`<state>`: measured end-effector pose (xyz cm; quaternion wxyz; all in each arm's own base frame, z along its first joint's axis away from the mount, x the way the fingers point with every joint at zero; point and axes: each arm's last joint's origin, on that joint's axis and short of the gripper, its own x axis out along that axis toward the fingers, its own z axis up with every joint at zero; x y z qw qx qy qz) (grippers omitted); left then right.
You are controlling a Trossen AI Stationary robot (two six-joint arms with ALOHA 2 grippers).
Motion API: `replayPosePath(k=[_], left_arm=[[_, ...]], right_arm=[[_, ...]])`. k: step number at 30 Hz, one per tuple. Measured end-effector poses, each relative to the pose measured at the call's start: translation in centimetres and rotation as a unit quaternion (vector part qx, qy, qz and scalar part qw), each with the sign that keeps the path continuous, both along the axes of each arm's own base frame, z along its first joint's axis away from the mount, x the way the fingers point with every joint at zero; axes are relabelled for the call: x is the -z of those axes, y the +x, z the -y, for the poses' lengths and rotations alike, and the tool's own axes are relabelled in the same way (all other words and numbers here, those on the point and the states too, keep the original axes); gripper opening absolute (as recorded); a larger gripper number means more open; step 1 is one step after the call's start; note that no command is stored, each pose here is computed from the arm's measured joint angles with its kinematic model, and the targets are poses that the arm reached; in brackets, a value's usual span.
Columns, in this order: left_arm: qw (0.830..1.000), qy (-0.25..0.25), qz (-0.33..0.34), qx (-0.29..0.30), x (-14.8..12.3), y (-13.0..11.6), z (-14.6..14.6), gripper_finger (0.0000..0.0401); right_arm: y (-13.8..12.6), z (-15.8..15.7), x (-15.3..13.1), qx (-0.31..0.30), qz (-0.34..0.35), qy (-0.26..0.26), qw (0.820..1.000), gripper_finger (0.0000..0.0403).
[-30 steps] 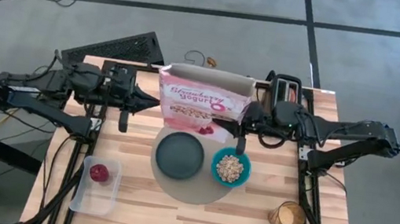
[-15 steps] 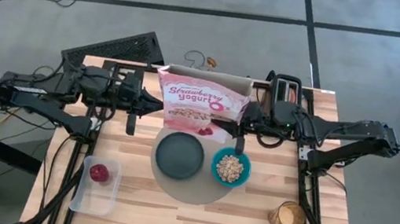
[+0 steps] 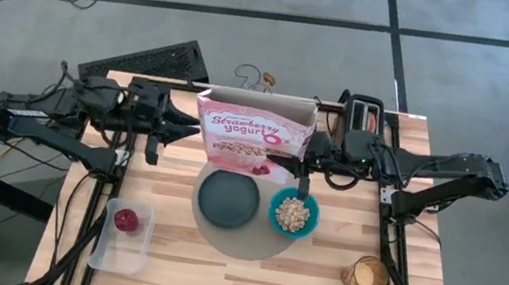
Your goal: Arrange a breakfast setting
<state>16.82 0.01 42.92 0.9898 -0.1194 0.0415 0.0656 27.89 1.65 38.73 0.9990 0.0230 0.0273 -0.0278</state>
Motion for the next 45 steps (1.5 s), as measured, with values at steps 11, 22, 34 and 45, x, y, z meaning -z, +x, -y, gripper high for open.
replayPosePath(k=[11,22,34,45], left_arm=[[1.000,-0.011,0.006,0.002,0.0,0.6,0.0,0.0352],[0.999,0.011,0.033,0.000,0.1,3.5,0.1,0.0380],[0.999,0.009,0.029,-0.010,0.9,6.0,0.1,0.0210],[0.999,0.029,0.029,0.005,0.9,6.0,0.2,0.0009]], right_arm=[[0.0,0.1,0.0,0.002,0.000,-0.001,1.000,0.0113],[0.0,0.0,0.0,0.001,-0.002,0.000,1.000,0.0113],[0.3,0.0,0.3,0.001,-0.004,0.000,1.000,0.0113],[0.3,0.0,0.2,0.004,0.001,0.037,0.999,0.0141]])
